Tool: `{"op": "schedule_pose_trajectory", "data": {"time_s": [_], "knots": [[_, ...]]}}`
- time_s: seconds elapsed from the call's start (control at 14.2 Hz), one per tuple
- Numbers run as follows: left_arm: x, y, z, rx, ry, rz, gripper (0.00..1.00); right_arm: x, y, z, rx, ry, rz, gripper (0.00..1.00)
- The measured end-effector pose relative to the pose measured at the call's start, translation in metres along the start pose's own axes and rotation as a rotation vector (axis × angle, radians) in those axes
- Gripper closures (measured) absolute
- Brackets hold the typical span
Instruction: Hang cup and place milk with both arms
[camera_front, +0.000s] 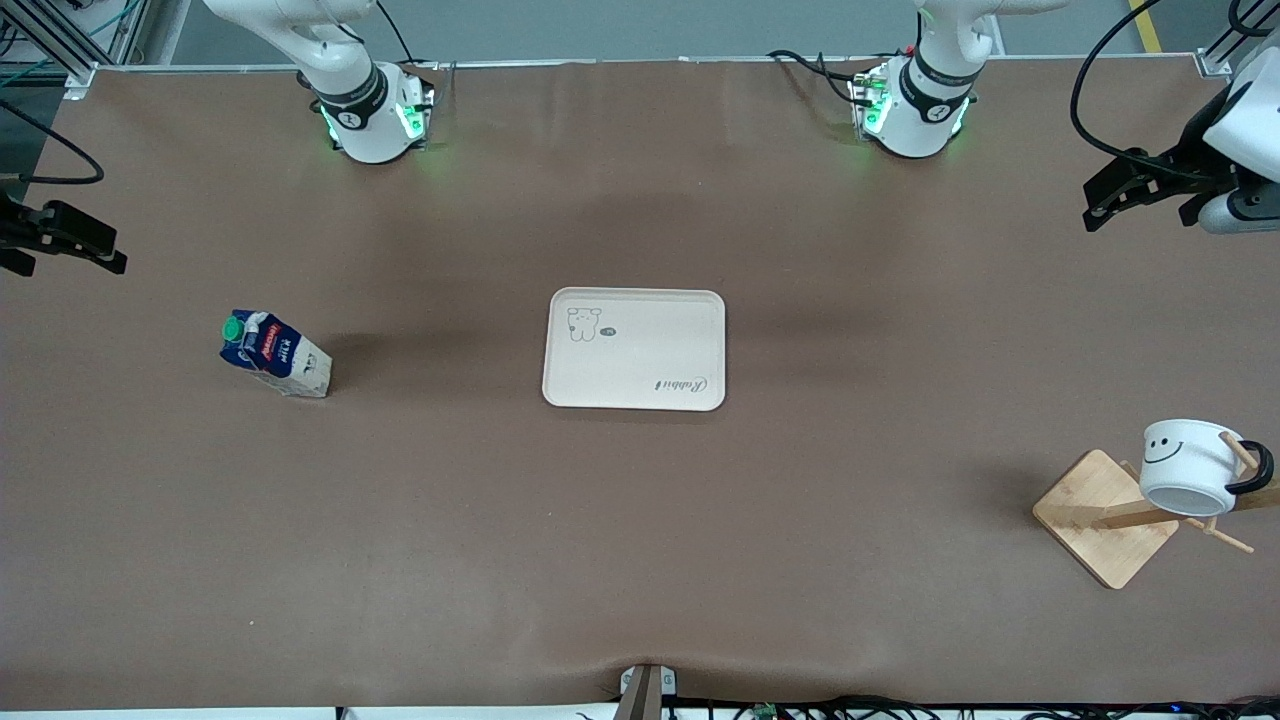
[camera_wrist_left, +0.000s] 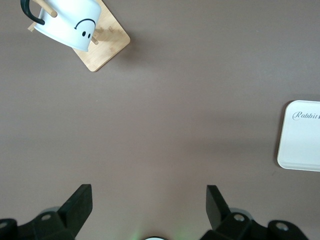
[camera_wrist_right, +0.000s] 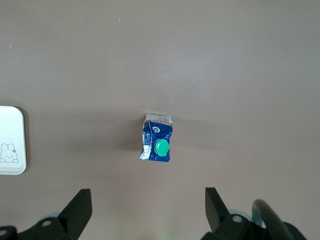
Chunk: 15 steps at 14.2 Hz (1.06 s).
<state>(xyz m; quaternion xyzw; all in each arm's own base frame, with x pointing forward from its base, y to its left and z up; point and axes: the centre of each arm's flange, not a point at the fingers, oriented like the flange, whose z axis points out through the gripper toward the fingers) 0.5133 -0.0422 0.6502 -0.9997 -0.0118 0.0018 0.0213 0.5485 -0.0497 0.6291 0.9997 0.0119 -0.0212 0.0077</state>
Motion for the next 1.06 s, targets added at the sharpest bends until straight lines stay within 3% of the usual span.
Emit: {"op": "schedule_pose_trajectory", "data": {"time_s": [1.06], "knots": [[-0.0015,0.0034,-0.0008,0.0,-0.013,0.007,0.0,0.0001,0.0,0.0004,0.0,-0.001,0.0,0.0]]}}
